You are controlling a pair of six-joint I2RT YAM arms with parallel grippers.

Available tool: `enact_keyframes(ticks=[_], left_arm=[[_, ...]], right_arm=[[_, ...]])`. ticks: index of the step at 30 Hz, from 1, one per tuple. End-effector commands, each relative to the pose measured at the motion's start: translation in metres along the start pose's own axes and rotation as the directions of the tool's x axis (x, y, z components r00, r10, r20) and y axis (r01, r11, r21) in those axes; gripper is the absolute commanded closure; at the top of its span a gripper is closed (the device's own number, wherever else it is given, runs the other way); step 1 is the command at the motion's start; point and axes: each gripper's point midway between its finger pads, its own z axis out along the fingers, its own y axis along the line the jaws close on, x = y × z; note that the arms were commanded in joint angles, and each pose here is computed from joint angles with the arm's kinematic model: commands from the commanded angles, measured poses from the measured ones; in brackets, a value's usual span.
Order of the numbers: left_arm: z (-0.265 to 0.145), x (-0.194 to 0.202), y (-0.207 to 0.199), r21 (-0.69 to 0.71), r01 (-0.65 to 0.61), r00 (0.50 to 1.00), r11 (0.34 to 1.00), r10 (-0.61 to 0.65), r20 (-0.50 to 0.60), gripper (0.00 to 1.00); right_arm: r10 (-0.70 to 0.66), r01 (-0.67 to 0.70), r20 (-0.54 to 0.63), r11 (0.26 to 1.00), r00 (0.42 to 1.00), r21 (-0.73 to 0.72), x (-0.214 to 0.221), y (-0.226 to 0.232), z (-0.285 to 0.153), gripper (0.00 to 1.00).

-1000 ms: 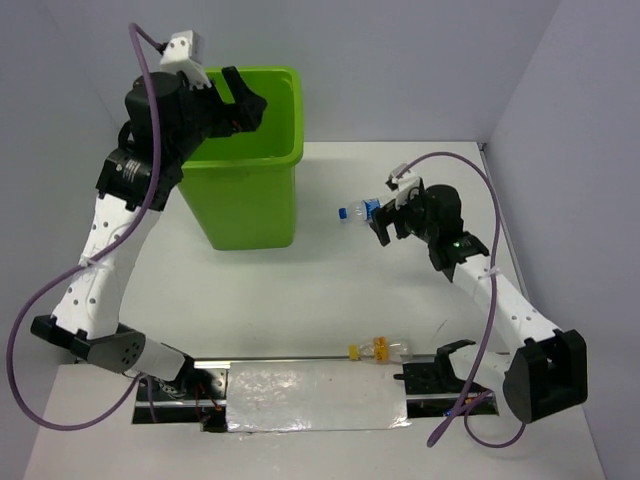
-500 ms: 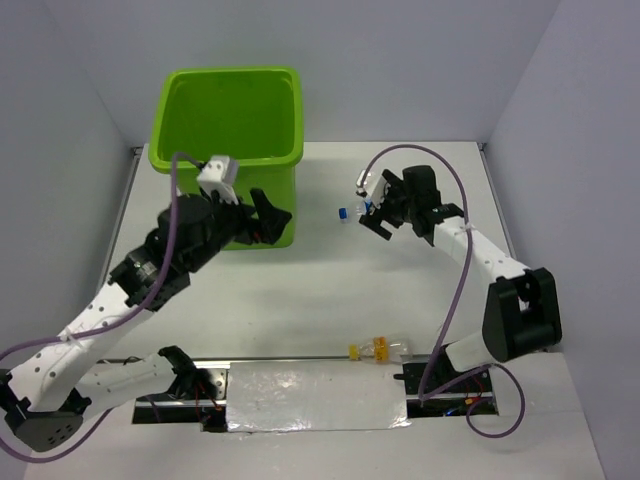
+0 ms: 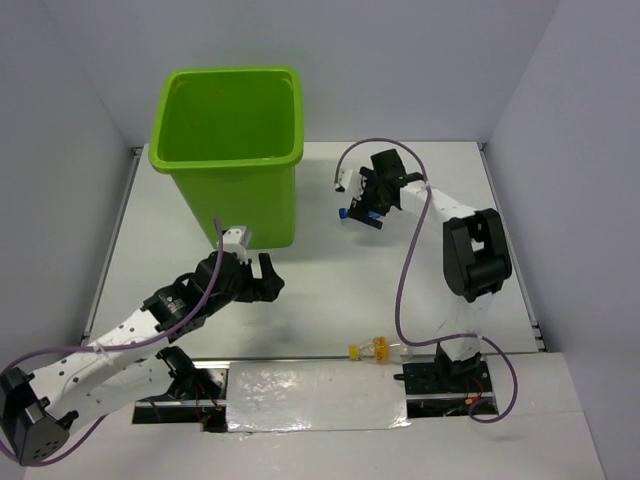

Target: Put the plastic bottles in the bin

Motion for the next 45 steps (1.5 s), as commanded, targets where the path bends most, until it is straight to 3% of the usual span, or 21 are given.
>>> enact_keyframes(ticks=[1,8,13,19,22,23,25,29,32,34,36,38,45], left_arm=[[-0.005,-0.008,0.000,0.014,0.056,0.996,0.998,-0.057,0.071,0.01],[-0.014,-0.013,0.009,-0.008,0.042,0.993,0.999,-0.040,0.111,0.01],[-0.014,-0.010,0.017,-0.041,0.049,0.992,0.998,-0.044,0.119,0.01],[-0.014,-0.013,0.020,-0.062,0.044,0.992,0.997,-0.036,0.123,0.01],[-0.014,-0.013,0.020,-0.061,0.037,0.992,0.997,-0.030,0.127,0.01],[-0.015,-0.014,0.020,-0.058,0.041,0.991,0.997,-0.033,0.132,0.00],[-0.015,-0.012,0.021,-0.057,0.042,0.991,0.998,-0.034,0.131,0.01],[-0.018,-0.011,0.024,-0.057,0.044,0.990,0.997,-0.036,0.139,0.01],[-0.020,-0.010,0.026,-0.052,0.048,0.988,0.998,-0.039,0.152,0.01],[-0.021,-0.010,0.025,-0.037,0.050,0.985,0.998,-0.043,0.165,0.01],[-0.021,-0.008,0.029,-0.045,0.053,0.985,0.998,-0.045,0.167,0.01],[-0.022,-0.004,0.033,-0.055,0.059,0.985,0.997,-0.049,0.165,0.01],[-0.020,0.006,0.041,-0.075,0.072,0.987,0.995,-0.060,0.147,0.01]], right_arm=[[-0.024,0.026,-0.069,0.999,0.997,0.024,-0.001,-0.015,0.005,0.00],[0.019,-0.020,-0.152,1.000,0.988,-0.001,0.017,-0.010,0.045,0.00],[0.023,-0.024,-0.137,1.000,0.990,-0.005,0.014,-0.005,0.051,0.03],[0.045,-0.043,-0.099,0.999,0.994,0.023,0.004,-0.008,0.038,0.17],[0.087,-0.081,-0.046,0.989,0.995,0.124,-0.009,-0.025,0.017,0.36],[0.097,-0.092,-0.026,0.983,0.995,0.157,-0.014,-0.031,0.009,0.49],[0.142,-0.149,0.047,0.952,0.989,0.267,-0.029,-0.051,-0.019,0.58],[0.182,-0.243,0.201,0.910,0.962,0.337,-0.065,-0.071,-0.082,0.59],[0.226,-0.388,0.412,0.846,0.883,0.366,-0.109,-0.090,-0.152,0.61],[0.306,-0.554,0.573,0.766,0.760,0.326,-0.133,-0.099,-0.203,0.61],[0.332,-0.623,0.682,0.747,0.652,0.232,-0.162,-0.100,-0.239,0.62],[0.301,-0.611,0.769,0.779,0.564,0.143,-0.197,-0.090,-0.275,0.63],[0.179,-0.519,0.903,0.853,0.391,0.056,-0.300,-0.070,-0.350,0.62]])
